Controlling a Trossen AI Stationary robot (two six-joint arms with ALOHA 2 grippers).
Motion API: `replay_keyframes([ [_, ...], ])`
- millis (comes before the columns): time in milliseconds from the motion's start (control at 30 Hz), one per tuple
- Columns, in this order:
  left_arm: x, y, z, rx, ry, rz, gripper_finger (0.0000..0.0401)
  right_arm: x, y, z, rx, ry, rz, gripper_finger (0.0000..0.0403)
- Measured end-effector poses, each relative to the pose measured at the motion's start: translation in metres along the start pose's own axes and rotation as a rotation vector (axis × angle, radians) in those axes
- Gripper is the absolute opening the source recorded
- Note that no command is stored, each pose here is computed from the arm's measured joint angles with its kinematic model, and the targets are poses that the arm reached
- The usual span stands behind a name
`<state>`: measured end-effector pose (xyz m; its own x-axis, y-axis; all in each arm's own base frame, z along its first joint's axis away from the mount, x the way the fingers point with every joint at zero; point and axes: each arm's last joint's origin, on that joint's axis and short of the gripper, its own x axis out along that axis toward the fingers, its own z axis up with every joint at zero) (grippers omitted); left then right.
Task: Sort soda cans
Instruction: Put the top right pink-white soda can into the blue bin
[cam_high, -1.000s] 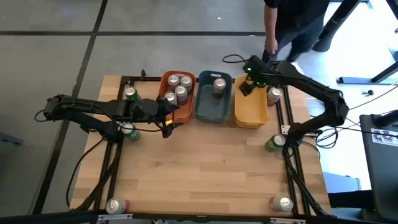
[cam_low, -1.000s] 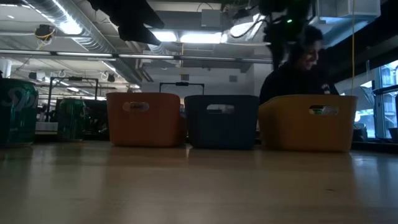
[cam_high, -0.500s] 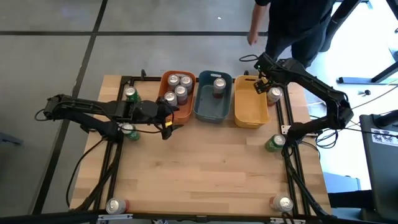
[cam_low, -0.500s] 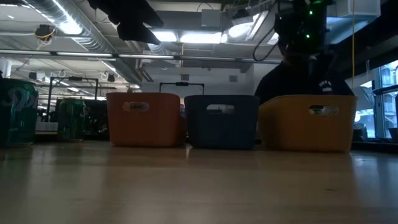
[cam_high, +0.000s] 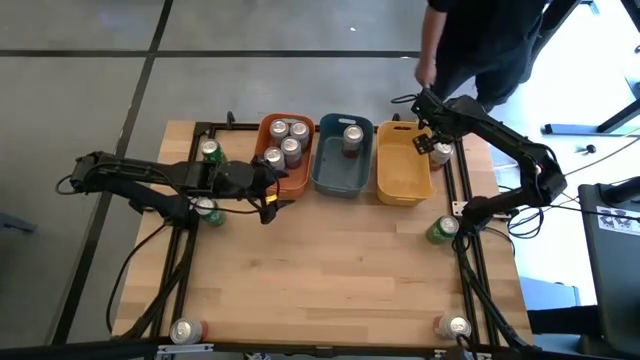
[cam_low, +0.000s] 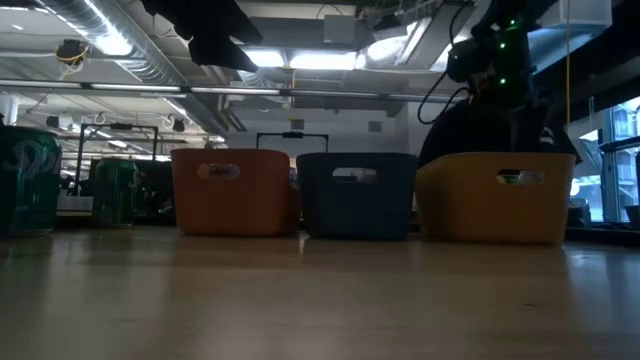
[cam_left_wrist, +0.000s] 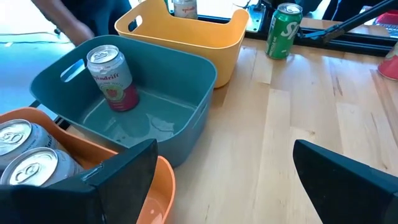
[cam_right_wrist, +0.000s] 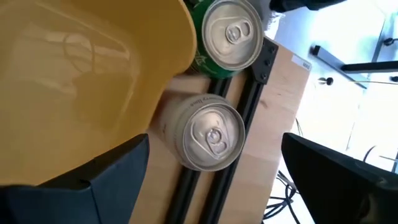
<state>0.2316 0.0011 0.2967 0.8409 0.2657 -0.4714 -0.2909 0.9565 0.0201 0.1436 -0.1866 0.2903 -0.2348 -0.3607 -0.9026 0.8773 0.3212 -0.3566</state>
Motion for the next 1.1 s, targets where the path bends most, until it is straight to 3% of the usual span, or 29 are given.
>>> replay_keyframes([
  [333,0.000,0.000,0.000,0.009,0.000,0.000,0.0363,0.023,0.012,0.009,-0.043,0.096,-0.088,0.0365],
  [633,0.000,0.000,0.000,0.018,0.000,0.000,0.0363,0.047,0.017,0.018,-0.061,0.199,-0.098,0.0365],
  [1100,0.000,0.000,0.000,0.019,0.000,0.000,0.0363,0.062,0.022,0.021,-0.075,0.274,-0.078,0.0365],
])
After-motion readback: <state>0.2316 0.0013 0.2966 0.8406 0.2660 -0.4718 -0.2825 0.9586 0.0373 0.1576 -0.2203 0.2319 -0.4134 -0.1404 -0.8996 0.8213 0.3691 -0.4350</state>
